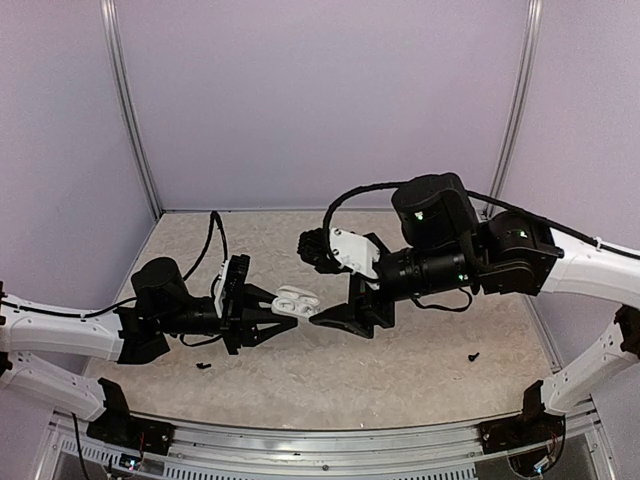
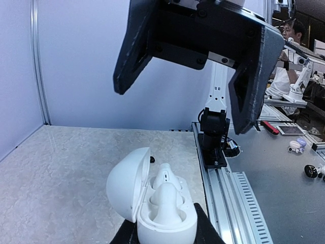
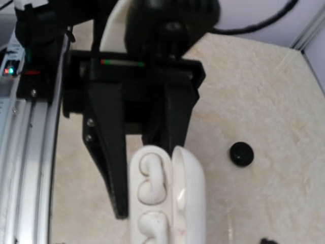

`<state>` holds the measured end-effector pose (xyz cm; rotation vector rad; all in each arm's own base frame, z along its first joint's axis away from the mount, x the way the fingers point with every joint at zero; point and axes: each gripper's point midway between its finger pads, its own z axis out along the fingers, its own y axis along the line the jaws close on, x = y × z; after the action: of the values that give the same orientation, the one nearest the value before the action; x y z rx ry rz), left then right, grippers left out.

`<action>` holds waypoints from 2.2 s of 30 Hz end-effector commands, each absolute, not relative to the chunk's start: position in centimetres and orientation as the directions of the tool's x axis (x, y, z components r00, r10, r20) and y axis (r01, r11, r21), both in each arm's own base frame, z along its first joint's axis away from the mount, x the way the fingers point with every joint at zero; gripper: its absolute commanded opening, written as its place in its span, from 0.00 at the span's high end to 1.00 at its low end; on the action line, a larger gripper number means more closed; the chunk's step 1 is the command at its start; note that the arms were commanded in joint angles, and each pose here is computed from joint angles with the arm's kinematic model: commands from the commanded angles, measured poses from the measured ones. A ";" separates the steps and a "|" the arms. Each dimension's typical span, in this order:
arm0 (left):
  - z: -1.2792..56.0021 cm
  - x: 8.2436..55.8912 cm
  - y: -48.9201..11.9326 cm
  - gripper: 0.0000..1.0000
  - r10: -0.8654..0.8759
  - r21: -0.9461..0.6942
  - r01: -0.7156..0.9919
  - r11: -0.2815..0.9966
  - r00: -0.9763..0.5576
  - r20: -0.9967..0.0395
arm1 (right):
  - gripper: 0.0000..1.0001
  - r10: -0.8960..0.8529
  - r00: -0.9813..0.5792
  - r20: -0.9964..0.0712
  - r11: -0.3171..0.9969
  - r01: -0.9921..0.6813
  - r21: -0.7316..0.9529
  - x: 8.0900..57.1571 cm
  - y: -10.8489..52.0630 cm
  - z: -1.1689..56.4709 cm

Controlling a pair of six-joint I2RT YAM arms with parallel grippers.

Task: Insert the wireless bluetooth earbuds into the charging case
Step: Insert the right earbud into the right side groove of the charging case, then close the charging case with the earbuds at the center of the board.

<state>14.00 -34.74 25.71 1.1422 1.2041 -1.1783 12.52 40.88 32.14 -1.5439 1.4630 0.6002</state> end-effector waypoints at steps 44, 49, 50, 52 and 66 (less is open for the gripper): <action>28.1 15.9 -34.9 0.89 -0.088 0.013 0.991 0.134 0.025 -0.996 | 0.25 -0.496 0.211 -0.842 -0.056 -0.976 -0.211 11.5 41.8 29.2; 28.1 15.9 -34.9 0.89 -0.089 0.011 0.991 0.132 0.023 -0.996 | 0.28 -0.500 0.207 -0.841 -0.044 -0.976 -0.214 11.7 41.7 29.1; 28.1 15.9 -34.9 0.89 -0.088 0.011 0.991 0.132 0.023 -0.996 | 0.28 -0.498 0.206 -0.842 -0.033 -0.975 -0.219 11.8 41.7 29.2; 28.2 15.9 -34.9 0.89 -0.091 0.010 0.991 0.132 0.022 -0.996 | 0.26 -0.492 0.209 -0.845 0.004 -0.970 -0.243 12.4 41.5 29.6; 30.4 19.7 -36.0 0.93 -0.181 -0.290 0.934 0.211 -0.254 -0.950 | 0.22 -0.549 0.338 -0.764 0.284 -0.784 -0.551 17.5 40.6 31.1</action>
<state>17.98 -35.78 28.72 0.9170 1.3352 -1.2270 15.73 40.73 29.03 -1.4905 1.3827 0.3936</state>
